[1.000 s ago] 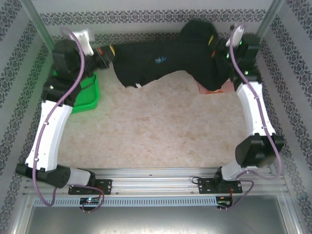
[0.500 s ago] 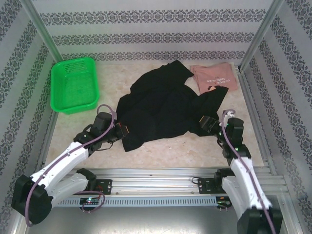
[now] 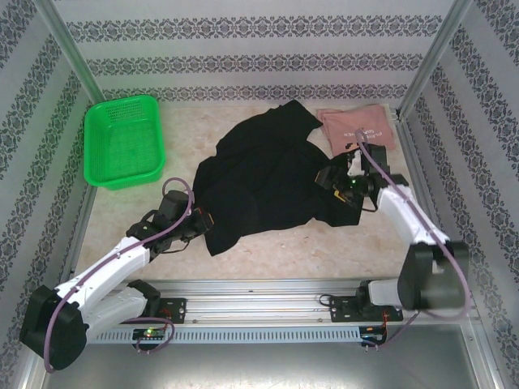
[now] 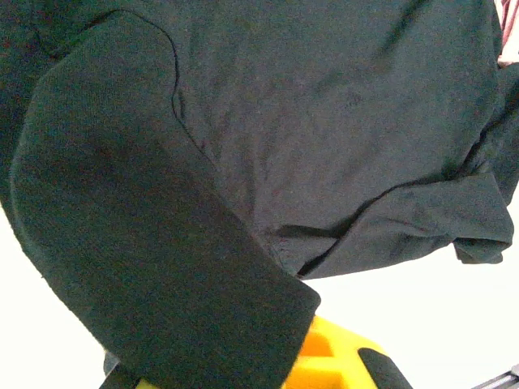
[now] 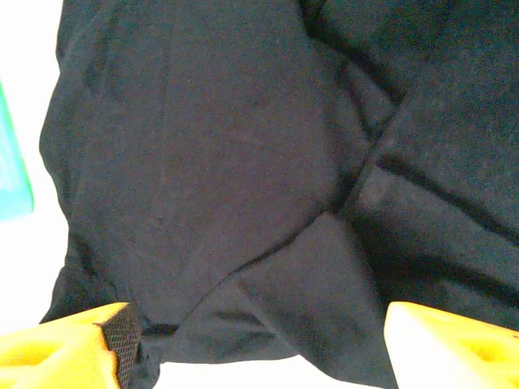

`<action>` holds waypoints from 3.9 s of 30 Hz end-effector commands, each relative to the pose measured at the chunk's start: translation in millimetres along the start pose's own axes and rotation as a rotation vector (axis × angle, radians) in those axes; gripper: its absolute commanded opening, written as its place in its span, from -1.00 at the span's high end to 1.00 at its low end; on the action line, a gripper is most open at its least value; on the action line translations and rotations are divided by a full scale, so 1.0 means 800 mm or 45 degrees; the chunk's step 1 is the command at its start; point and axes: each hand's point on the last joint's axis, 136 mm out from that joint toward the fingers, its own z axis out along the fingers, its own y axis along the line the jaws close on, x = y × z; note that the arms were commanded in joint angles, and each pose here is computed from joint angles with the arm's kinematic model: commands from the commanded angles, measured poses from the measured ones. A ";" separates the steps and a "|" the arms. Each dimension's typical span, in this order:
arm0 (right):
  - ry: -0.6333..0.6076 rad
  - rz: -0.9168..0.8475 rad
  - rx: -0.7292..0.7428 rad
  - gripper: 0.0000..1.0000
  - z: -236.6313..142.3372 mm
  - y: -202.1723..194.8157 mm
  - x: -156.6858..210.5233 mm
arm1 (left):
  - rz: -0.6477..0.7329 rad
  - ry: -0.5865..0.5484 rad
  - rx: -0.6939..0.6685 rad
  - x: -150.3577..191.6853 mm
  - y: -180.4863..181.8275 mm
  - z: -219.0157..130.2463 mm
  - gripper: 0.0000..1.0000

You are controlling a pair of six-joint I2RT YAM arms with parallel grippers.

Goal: Fold and stack the t-shirts

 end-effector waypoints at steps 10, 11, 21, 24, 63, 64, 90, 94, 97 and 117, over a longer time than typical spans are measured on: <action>0.481 -0.240 0.286 -0.42 0.081 -0.001 0.013 | 0.134 -0.070 -0.037 -0.017 -0.009 -0.020 1.00; 0.493 -0.247 0.308 -0.42 0.081 -0.006 0.017 | 0.140 -0.075 -0.050 -0.018 -0.007 -0.022 1.00; 0.558 -0.306 0.481 -0.23 0.084 -0.060 0.059 | 0.142 -0.098 -0.064 -0.020 -0.003 -0.024 1.00; 0.559 -0.310 0.512 -0.07 0.086 -0.073 0.065 | 0.144 -0.102 -0.064 -0.023 -0.004 -0.023 1.00; 0.121 -0.461 0.051 0.32 -0.002 0.031 0.192 | -0.279 -0.224 -0.060 -0.071 0.069 -0.066 1.00; 0.100 -0.457 0.062 0.26 -0.014 0.028 0.191 | -0.274 -0.213 -0.060 -0.068 0.069 -0.064 1.00; 0.512 -0.035 0.473 -0.22 0.048 -0.066 0.117 | -0.089 -0.134 -0.031 -0.061 0.052 -0.066 1.00; 0.476 0.119 0.403 -0.23 0.057 -0.070 0.120 | -0.087 -0.133 -0.028 -0.062 0.052 -0.063 1.00; 0.483 0.193 0.373 -0.23 0.060 -0.067 0.126 | -0.085 -0.135 -0.029 -0.062 0.052 -0.063 1.00; 0.402 0.301 0.397 0.91 0.075 -0.076 0.101 | -0.089 -0.138 -0.025 -0.062 0.055 -0.057 1.00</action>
